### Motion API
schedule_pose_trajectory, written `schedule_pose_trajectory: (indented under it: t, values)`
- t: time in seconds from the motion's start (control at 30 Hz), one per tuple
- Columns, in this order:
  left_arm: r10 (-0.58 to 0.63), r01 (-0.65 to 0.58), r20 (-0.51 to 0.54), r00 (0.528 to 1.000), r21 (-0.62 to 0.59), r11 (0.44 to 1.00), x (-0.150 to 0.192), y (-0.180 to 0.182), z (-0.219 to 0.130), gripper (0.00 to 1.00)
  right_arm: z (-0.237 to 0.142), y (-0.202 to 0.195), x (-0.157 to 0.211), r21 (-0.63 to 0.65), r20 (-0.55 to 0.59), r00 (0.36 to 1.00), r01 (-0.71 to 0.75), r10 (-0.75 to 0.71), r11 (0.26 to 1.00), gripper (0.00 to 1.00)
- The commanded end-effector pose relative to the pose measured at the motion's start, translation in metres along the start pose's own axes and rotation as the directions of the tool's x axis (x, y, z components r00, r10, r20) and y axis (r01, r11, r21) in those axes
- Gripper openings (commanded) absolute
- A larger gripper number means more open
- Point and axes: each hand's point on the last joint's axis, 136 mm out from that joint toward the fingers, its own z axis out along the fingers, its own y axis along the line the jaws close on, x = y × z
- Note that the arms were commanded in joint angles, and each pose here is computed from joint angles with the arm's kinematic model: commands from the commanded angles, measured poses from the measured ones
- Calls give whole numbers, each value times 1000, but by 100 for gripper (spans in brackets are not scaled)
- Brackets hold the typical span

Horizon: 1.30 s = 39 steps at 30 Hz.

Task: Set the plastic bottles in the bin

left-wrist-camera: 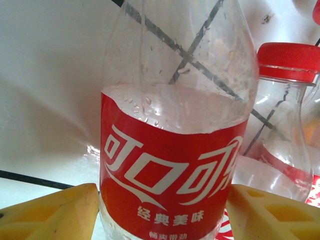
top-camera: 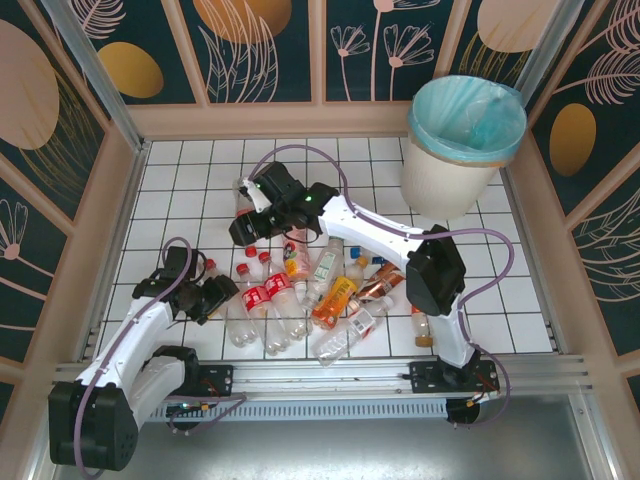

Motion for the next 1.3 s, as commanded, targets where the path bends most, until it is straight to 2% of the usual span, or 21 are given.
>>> schedule_pose_trajectory:
  t: [0.0, 0.3, 0.5, 0.73, 0.87, 1.03, 1.13, 1.27]
  values:
    - [-24, 25, 18, 1000, -37, 999, -2, 9, 4, 71, -20, 9, -10, -29, 45, 999, 8, -6, 1000, 72]
    - [-27, 28, 15, 1000, -36, 999, -5, 4, 12, 71, -23, 1, -10, -37, 46, 999, -3, 4, 999, 72]
    - [-17, 19, 43, 999, -42, 999, -10, 4, 9, 67, -29, -2, -12, -36, 57, 998, -3, 5, 999, 73]
    - [-15, 20, 133, 991, -43, 999, -23, 2, -6, 61, -36, 0, -17, -45, 77, 997, -8, 11, 999, 74]
    - [12, -1, 205, 979, -57, 998, -38, -7, -27, 60, -43, 7, -25, -55, 94, 996, 5, 0, 998, 74]
    - [127, -84, 381, 916, -129, 988, -76, -27, -80, 59, -71, 25, -45, -89, 175, 984, 42, -26, 995, 73]
    - [206, -145, 491, 847, -158, 977, -98, -45, -119, 58, -95, 40, -57, -130, 237, 971, 77, -45, 988, 73]
    - [358, -311, 582, 730, -184, 933, -121, -84, -160, 53, -131, 52, -77, -177, 302, 952, 113, -55, 978, 71]
